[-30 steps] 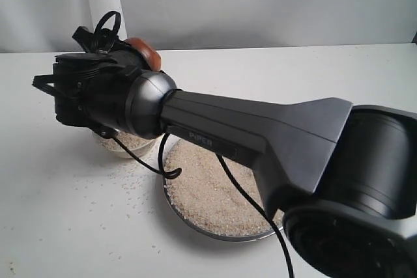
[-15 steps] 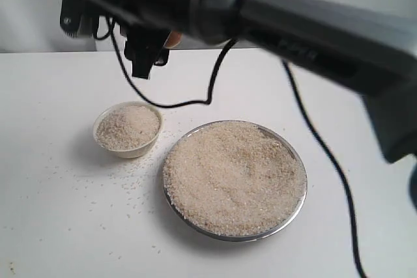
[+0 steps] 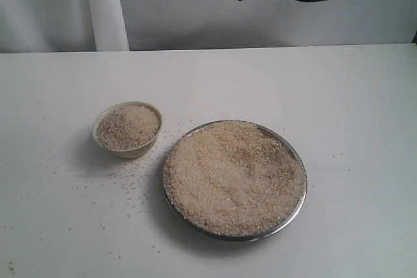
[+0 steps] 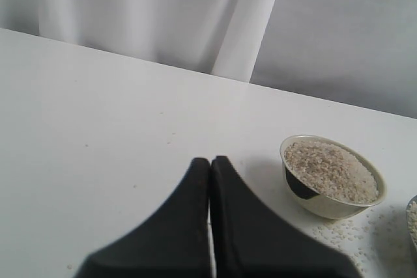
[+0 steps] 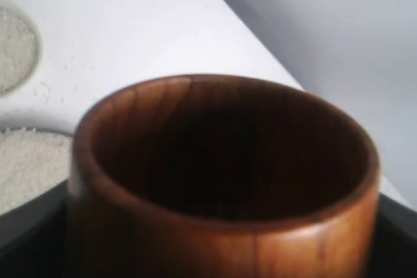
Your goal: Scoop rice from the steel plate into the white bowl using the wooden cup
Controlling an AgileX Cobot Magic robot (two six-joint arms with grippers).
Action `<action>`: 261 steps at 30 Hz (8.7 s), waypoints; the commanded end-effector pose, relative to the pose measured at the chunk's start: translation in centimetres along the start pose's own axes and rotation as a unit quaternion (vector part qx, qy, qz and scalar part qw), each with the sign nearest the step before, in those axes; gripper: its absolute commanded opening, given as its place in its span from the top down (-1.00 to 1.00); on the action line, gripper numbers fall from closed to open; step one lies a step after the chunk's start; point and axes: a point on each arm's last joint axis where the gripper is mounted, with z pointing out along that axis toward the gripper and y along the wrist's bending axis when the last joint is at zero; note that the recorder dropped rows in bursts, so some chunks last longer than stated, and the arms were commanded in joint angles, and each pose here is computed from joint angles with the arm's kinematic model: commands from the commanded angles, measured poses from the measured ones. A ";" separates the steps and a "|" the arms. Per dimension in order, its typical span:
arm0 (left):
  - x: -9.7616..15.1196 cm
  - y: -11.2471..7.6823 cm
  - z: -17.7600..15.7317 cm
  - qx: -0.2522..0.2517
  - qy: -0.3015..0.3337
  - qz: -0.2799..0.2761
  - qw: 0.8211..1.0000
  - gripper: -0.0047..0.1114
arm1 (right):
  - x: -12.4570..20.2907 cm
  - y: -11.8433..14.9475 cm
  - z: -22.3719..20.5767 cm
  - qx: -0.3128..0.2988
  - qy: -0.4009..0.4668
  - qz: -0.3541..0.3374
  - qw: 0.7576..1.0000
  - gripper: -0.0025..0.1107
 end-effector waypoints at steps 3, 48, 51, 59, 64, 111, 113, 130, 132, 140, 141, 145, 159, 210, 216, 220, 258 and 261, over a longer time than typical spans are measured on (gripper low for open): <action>-0.2 -0.1 0.0 0.004 -0.005 -0.002 1.000 0.92 | 6.4 -0.7 0.9 -0.023 0.002 0.040 0.999 0.96; -0.2 -0.1 0.0 0.004 -0.005 -0.002 1.000 0.92 | 30.2 5.1 20.8 0.050 -0.227 0.198 0.952 0.96; -0.2 -0.1 0.0 0.004 -0.005 -0.002 1.000 0.92 | 30.1 5.2 21.3 0.039 -0.229 0.188 0.954 0.96; -0.2 -0.1 0.0 0.004 -0.005 -0.002 1.000 0.92 | 30.5 4.6 21.4 0.074 -0.216 0.222 0.948 0.96; -0.2 -0.1 0.0 0.004 -0.005 -0.002 1.000 0.92 | 30.4 4.8 21.4 0.063 -0.220 0.212 0.950 0.78; -0.2 -0.1 0.0 0.004 -0.005 -0.002 1.000 0.92 | 22.5 4.4 -4.8 0.035 -0.526 0.142 0.838 0.96; -0.2 -0.1 0.0 0.004 -0.005 -0.002 1.000 0.92 | 22.5 4.6 -6.3 0.045 -0.549 0.129 0.824 0.96; -0.2 -0.1 0.0 0.004 -0.005 -0.002 1.000 0.92 | 23.1 5.8 -10.8 0.079 -0.610 0.092 0.783 0.96; -0.2 -0.1 0.0 0.004 -0.005 -0.002 1.000 0.92 | 23.1 5.8 -10.8 0.079 -0.610 0.092 0.783 0.96; -0.2 -0.1 0.0 0.004 -0.005 -0.002 1.000 0.92 | 23.0 6.0 -10.8 0.071 -0.611 0.091 0.783 0.96; -0.2 -0.1 0.0 0.004 -0.005 -0.002 1.000 0.92 | 23.0 6.0 -10.8 0.071 -0.610 0.088 0.784 0.96; -0.2 -0.1 0.0 0.004 -0.005 -0.002 1.000 0.92 | 23.0 6.0 -10.7 0.073 -0.609 0.094 0.785 0.96; -0.2 -0.1 0.0 0.004 -0.005 -0.002 1.000 0.92 | 31.5 7.3 -13.1 0.306 -0.417 0.179 0.837 0.96; -0.2 -0.1 0.0 0.004 -0.005 -0.002 1.000 0.92 | 39.1 12.6 -4.1 0.238 -0.306 0.331 0.860 0.96; -0.2 -0.1 0.0 0.004 -0.005 -0.002 1.000 0.92 | 39.5 12.9 -3.6 0.218 -0.276 0.331 0.876 0.96; -0.2 -0.1 0.0 0.004 -0.005 -0.002 1.000 0.92 | 39.6 13.0 -3.5 0.212 -0.270 0.338 0.876 0.96; -0.2 -0.1 0.0 0.004 -0.005 -0.002 1.000 0.92 | 39.5 13.0 -3.5 0.210 -0.271 0.341 0.875 0.96; -0.2 -0.1 0.0 0.004 -0.005 -0.002 1.000 0.92 | 39.5 13.0 -3.5 0.210 -0.271 0.341 0.875 0.96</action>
